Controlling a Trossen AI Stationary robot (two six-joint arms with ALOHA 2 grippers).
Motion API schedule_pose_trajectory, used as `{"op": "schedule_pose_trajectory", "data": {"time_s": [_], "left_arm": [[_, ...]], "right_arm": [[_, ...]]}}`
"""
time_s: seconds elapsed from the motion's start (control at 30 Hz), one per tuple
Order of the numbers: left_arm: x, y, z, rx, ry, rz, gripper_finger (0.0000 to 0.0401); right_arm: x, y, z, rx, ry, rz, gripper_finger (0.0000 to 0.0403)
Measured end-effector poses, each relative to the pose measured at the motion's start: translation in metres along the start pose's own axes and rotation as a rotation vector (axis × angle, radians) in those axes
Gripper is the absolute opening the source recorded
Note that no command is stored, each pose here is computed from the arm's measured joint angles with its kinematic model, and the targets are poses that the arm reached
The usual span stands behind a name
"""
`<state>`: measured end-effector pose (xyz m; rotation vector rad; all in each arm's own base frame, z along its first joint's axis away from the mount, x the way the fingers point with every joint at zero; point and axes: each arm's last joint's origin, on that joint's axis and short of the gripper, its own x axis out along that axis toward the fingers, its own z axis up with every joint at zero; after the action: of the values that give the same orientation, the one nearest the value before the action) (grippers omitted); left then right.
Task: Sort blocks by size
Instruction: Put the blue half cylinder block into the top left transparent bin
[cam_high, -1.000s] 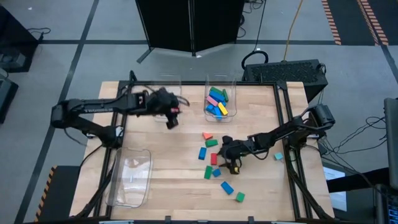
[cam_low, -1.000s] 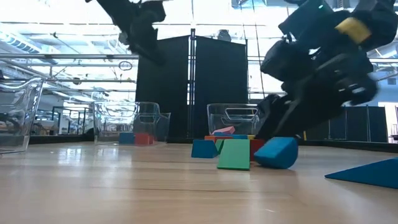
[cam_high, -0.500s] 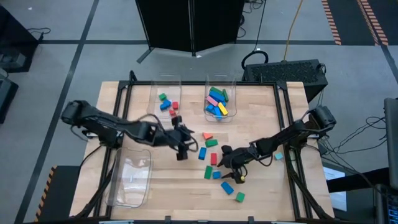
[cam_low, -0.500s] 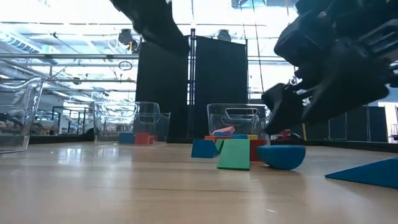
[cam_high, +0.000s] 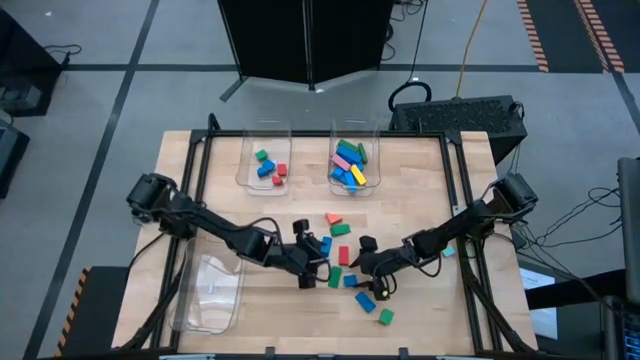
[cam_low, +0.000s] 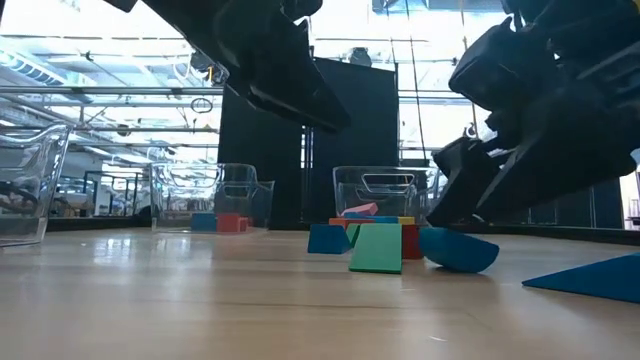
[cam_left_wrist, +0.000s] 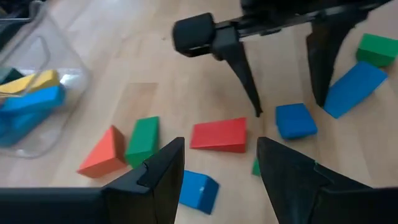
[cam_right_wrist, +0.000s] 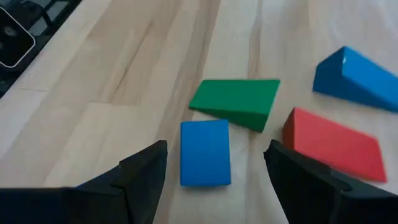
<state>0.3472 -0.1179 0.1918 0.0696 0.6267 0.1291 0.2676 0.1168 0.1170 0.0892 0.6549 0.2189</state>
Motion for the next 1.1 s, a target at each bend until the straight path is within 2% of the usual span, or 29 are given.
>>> {"op": "schedule_pose_trajectory", "data": {"time_s": [0.4,0.57,0.83,0.93,1.1], "left_arm": [[0.016,-0.026,-0.021,-0.009,0.023,-0.041,0.0203],[0.024,-0.032,-0.029,0.002,0.036,-0.049,0.0203],[0.027,-0.034,-0.032,0.001,0.049,-0.097,0.0203],[0.027,-0.035,-0.032,0.001,0.054,-0.116,0.0203],[0.027,-0.035,-0.032,0.001,0.056,-0.120,0.0203]], "right_arm": [[0.000,0.008,-0.006,0.044,0.018,-0.032,0.0263],[0.012,0.007,-0.016,0.059,0.064,-0.054,0.0263],[0.030,0.011,-0.010,0.031,0.062,-0.057,0.0260],[0.030,0.011,-0.010,0.025,0.071,-0.052,0.0242],[0.030,0.010,-0.011,0.022,0.092,-0.063,0.0184]]}}
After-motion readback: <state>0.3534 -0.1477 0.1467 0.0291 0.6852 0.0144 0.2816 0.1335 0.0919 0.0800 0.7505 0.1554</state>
